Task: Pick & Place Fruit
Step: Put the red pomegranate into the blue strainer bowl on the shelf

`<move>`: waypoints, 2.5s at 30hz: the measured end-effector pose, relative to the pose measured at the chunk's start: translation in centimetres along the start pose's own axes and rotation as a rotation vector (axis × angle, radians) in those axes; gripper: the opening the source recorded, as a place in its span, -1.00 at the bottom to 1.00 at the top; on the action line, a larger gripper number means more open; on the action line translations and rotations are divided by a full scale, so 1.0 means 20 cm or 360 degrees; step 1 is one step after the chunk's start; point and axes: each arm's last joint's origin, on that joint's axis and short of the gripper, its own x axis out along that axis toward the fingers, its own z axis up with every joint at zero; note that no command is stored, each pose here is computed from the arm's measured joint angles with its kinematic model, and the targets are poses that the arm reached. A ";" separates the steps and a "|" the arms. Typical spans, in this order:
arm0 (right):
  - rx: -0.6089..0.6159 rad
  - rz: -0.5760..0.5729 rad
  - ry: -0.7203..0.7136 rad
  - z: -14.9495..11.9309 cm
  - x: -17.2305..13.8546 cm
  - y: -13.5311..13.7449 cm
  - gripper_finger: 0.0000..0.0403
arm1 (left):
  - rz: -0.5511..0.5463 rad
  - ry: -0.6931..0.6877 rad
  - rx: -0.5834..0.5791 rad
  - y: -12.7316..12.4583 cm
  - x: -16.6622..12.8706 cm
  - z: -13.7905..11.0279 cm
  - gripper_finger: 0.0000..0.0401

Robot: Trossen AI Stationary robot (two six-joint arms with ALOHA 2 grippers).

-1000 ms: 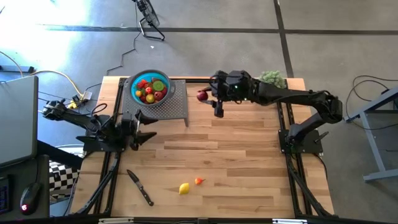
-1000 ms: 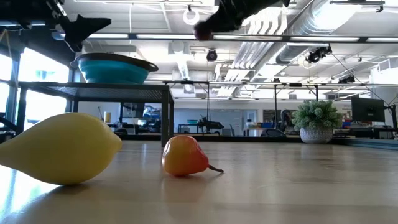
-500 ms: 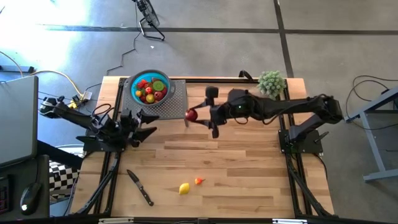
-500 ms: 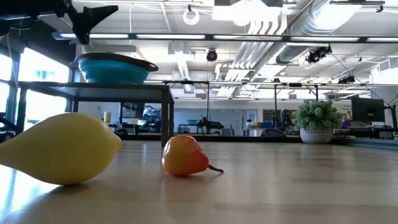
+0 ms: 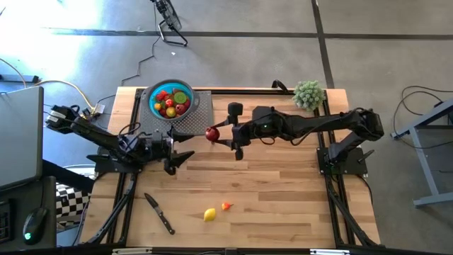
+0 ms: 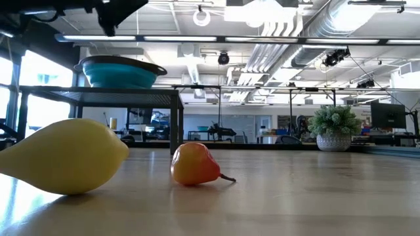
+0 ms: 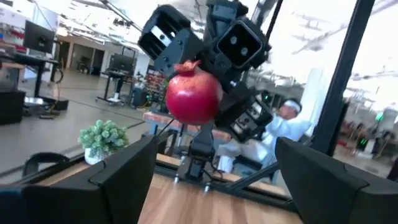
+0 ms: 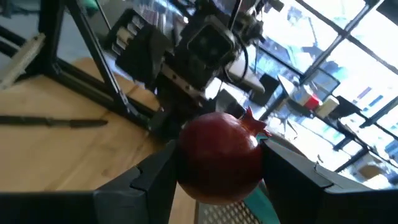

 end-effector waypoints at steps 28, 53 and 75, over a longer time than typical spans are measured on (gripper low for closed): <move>-0.0006 0.0065 0.0021 0.00 0.02 0.06 0.01 | -0.0096 0.0145 -0.0164 0.12 0.26 0.01 0.60; 0.0003 0.0088 0.0059 -0.01 0.02 0.07 0.01 | -0.0114 0.0203 -0.0141 0.09 0.40 -0.01 0.60; 0.0005 0.0107 0.0096 -0.02 0.02 0.08 0.01 | -0.0109 0.0200 -0.0141 0.09 0.41 -0.01 0.04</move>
